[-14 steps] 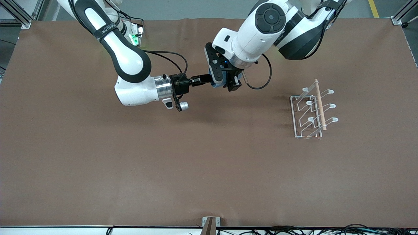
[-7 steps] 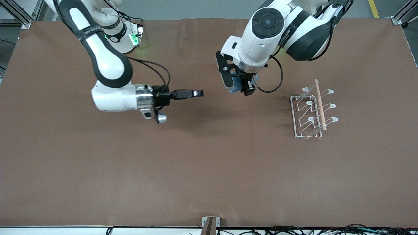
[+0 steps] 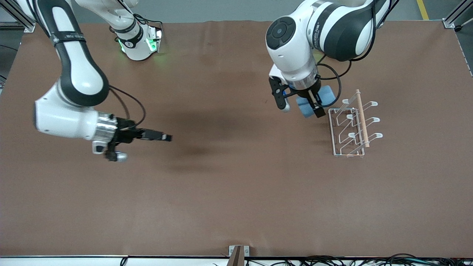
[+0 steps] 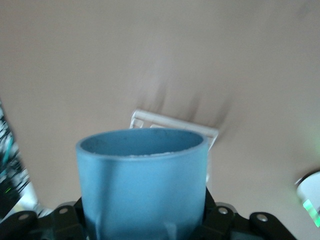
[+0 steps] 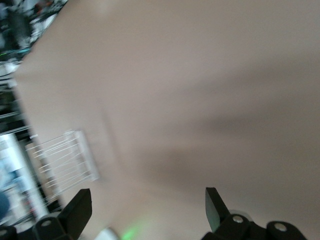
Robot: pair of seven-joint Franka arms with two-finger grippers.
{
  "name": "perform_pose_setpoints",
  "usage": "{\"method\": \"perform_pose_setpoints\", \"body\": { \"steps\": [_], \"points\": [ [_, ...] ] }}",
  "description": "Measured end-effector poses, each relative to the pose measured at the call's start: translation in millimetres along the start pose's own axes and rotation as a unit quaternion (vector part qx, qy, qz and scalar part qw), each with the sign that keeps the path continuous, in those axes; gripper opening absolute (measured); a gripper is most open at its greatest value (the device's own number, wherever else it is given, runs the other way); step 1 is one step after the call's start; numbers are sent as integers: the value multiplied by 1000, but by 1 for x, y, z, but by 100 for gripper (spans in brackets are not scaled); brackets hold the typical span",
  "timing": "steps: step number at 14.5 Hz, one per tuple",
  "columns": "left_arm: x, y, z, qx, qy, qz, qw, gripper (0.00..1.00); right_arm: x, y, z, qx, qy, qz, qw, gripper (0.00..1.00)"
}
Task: Hang cup on cup holder
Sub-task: 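Carry the cup to the rack with the left gripper while the right gripper retracts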
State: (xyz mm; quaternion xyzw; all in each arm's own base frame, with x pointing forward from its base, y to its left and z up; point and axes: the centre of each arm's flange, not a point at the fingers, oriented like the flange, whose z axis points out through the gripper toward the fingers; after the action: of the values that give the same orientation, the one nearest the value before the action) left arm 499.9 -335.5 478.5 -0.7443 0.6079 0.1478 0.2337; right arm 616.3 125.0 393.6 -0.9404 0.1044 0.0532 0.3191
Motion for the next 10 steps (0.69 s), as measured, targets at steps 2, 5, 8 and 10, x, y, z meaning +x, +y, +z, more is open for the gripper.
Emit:
{"method": "perform_pose_setpoints", "body": {
  "steps": [2,5,8,10],
  "points": [
    [1,-7,30,23,-67,27,997,78,16,26,-38,-103,35,-40,993,100],
    [10,-17,79,42,-154,59,985,78,26,26,-82,-235,75,-107,963,100],
    [12,-27,131,62,-234,83,967,78,24,15,-150,-300,119,-129,938,100],
    [12,-28,168,73,-278,104,952,78,18,15,-208,-311,139,-113,933,100]
  ]
}}
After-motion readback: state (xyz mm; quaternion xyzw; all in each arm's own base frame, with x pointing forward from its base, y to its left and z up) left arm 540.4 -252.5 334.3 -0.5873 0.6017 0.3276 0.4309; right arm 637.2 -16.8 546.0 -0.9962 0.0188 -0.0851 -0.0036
